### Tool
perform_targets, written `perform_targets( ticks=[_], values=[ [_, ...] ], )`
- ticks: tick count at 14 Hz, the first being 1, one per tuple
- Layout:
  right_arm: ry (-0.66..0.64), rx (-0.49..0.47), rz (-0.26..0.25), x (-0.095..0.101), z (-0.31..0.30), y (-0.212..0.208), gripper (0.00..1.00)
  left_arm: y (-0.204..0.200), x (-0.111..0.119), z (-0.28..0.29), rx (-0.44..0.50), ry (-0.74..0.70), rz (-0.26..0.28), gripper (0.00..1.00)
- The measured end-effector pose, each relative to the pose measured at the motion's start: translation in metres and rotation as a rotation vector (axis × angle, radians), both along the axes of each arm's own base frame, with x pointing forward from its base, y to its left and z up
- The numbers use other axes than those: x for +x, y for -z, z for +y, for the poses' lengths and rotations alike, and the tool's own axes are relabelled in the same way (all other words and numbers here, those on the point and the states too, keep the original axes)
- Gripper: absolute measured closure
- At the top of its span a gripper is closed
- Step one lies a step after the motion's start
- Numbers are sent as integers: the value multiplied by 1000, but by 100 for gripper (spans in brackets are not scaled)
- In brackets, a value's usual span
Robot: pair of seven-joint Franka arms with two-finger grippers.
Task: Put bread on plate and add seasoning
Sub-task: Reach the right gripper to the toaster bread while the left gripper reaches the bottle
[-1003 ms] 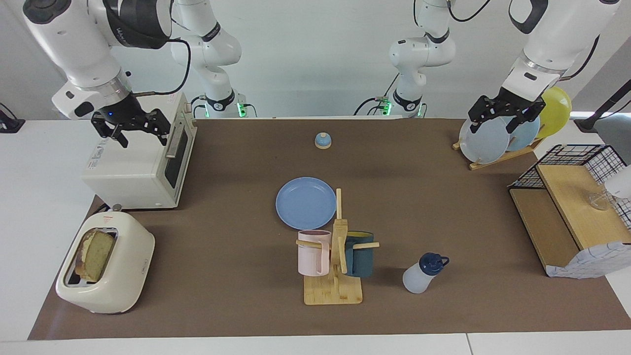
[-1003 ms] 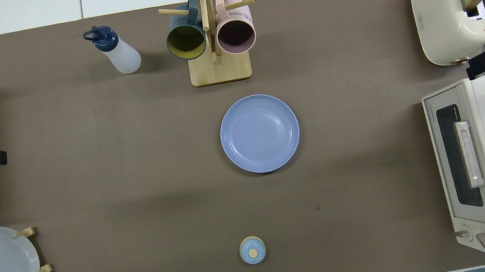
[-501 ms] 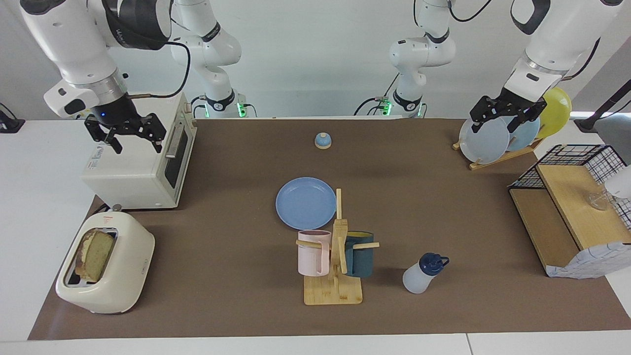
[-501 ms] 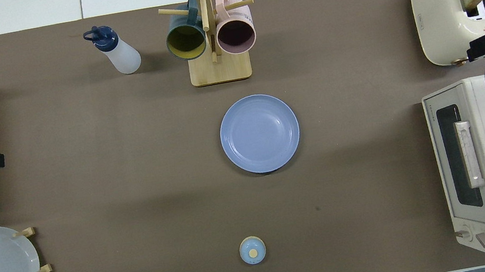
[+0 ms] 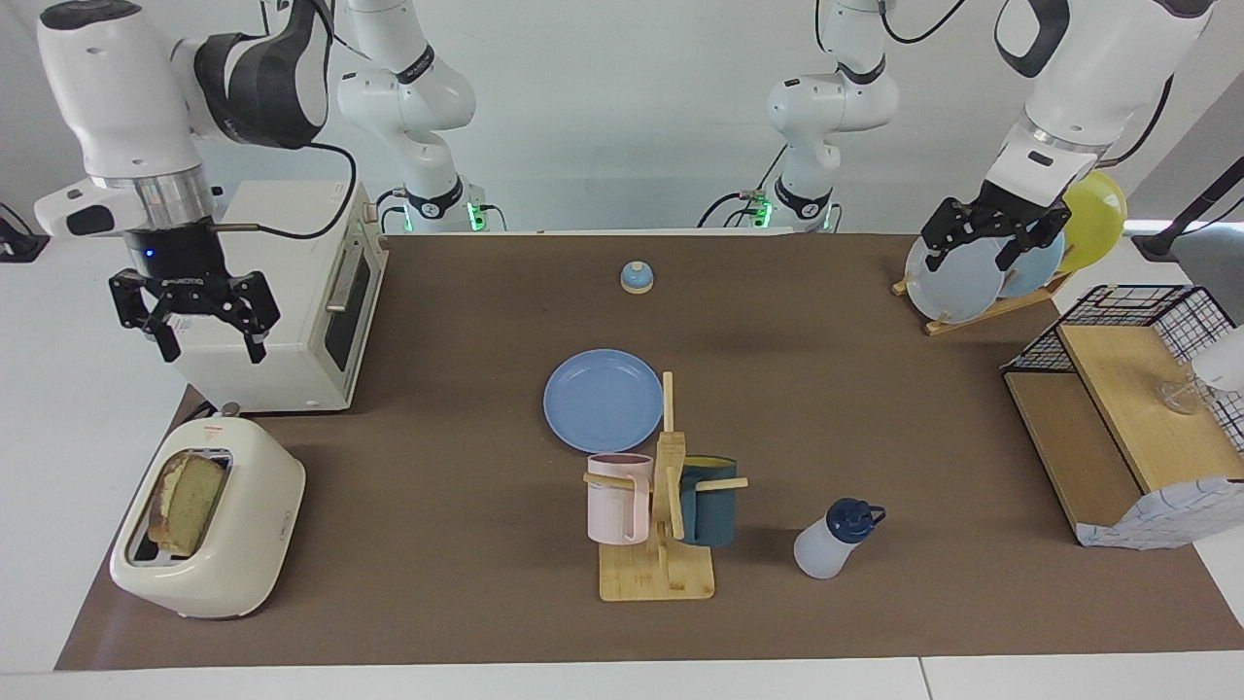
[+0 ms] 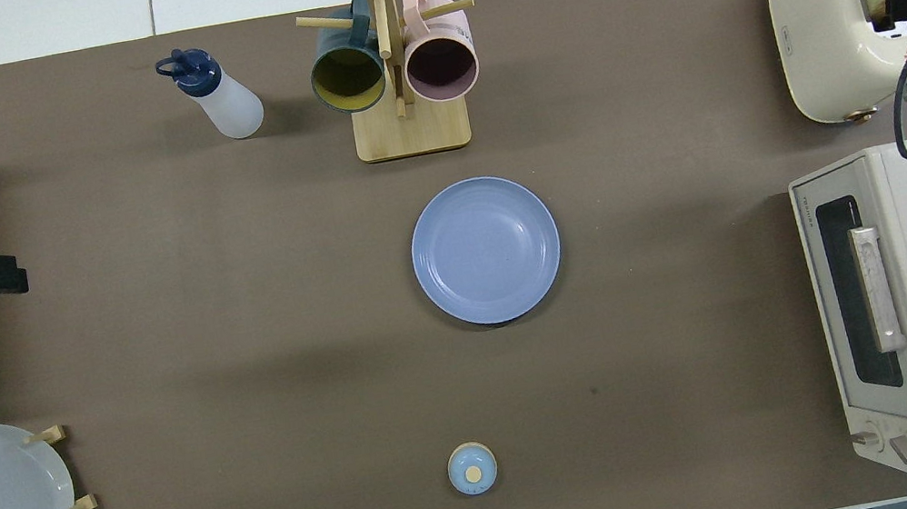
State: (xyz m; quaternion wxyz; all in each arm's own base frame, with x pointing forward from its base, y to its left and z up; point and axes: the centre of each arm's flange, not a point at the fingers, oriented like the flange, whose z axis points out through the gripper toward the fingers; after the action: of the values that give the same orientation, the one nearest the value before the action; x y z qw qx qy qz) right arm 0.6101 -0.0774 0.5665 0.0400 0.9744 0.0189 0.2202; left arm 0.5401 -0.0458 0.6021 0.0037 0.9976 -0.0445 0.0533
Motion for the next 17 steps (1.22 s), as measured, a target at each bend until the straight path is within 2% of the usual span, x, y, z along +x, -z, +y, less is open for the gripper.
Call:
perform_targets(
  ticks=[3,5,7,10,13,14,15,17],
  values=[
    [1,24,-60,33,-13,41,0,52,-5,-18,-16,3,-167,0],
    [0,24,-64,50,-36,62,0,88,-10,-38,-35,14,-252,0],
    [10,19,-87,58,-62,73,0,124,-13,-60,-66,24,-344,0],
    [14,32,-113,64,-61,76,5,188,-2,-85,-109,48,-443,0],
    [9,34,-115,65,-58,75,42,252,16,-92,-143,48,-538,0],
    [11,36,-115,65,-57,75,48,270,18,-97,-152,53,-556,0],
    [12,38,-116,65,-57,75,48,283,18,-101,-158,58,-574,0],
    [12,39,-114,65,-57,75,69,303,18,-107,-147,75,-609,0]
  ],
)
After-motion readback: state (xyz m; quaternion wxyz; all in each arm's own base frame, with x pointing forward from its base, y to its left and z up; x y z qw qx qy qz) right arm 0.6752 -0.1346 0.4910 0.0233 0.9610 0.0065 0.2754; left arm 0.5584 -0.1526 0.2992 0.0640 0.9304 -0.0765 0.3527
